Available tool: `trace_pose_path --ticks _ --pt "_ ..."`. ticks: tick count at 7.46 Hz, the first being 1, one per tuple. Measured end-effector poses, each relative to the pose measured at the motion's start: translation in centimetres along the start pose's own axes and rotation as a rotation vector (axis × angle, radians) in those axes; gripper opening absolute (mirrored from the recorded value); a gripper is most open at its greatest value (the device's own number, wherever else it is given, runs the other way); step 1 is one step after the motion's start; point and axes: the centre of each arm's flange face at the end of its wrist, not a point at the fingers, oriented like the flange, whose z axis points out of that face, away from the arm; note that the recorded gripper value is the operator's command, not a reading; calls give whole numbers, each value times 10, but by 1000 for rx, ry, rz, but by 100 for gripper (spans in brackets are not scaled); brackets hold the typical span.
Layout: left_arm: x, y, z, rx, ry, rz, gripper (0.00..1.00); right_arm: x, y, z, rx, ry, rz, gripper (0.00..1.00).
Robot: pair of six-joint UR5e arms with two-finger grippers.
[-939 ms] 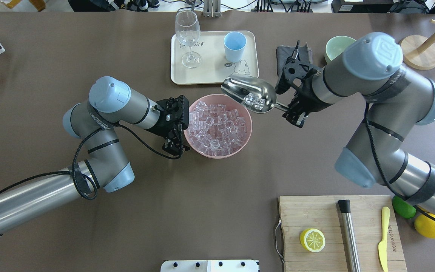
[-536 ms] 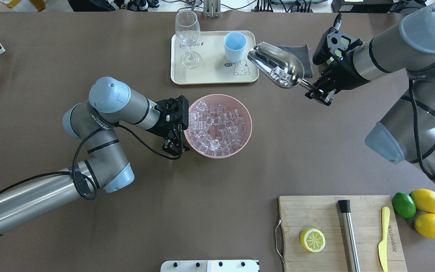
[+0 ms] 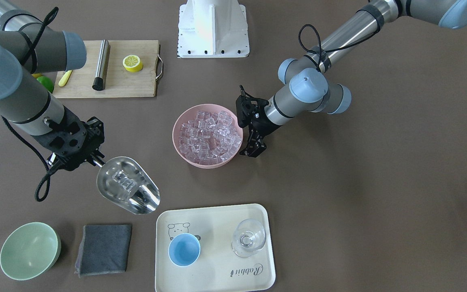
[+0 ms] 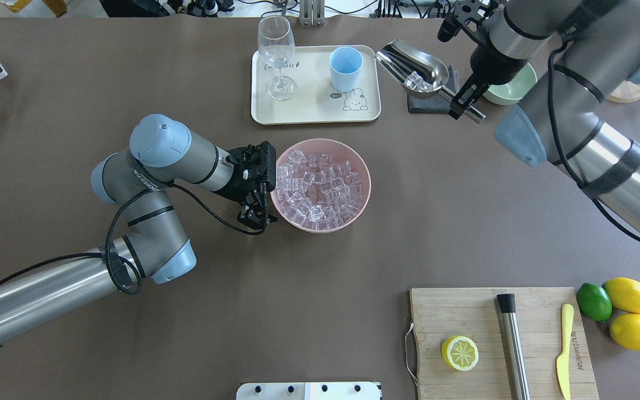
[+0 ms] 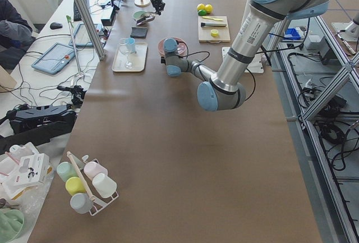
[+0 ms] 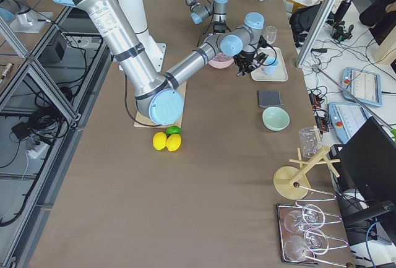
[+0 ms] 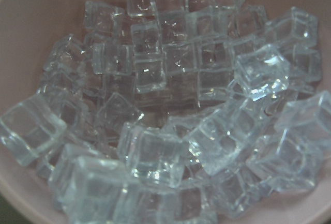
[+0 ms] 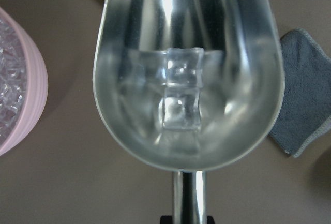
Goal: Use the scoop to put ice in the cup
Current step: 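Carry the scoop to the light-blue cup while the left arm withdraws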
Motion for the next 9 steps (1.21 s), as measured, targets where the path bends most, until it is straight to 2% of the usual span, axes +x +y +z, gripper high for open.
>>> trace_pose_path --ticks 3,5,8,9 --pt "-1 2 1 -5 -1 -4 98 30 -68 -7 -144 -26 170 0" --pt "-3 2 -1 -5 -5 -10 98 39 -105 -2 -235 -20 239 0" --pt "-30 16 -33 -15 -55 -86 98 34 -139 -3 -314 -3 279 0" --pt "-39 23 -48 -37 -72 -113 98 27 -146 -6 -333 2 284 0"
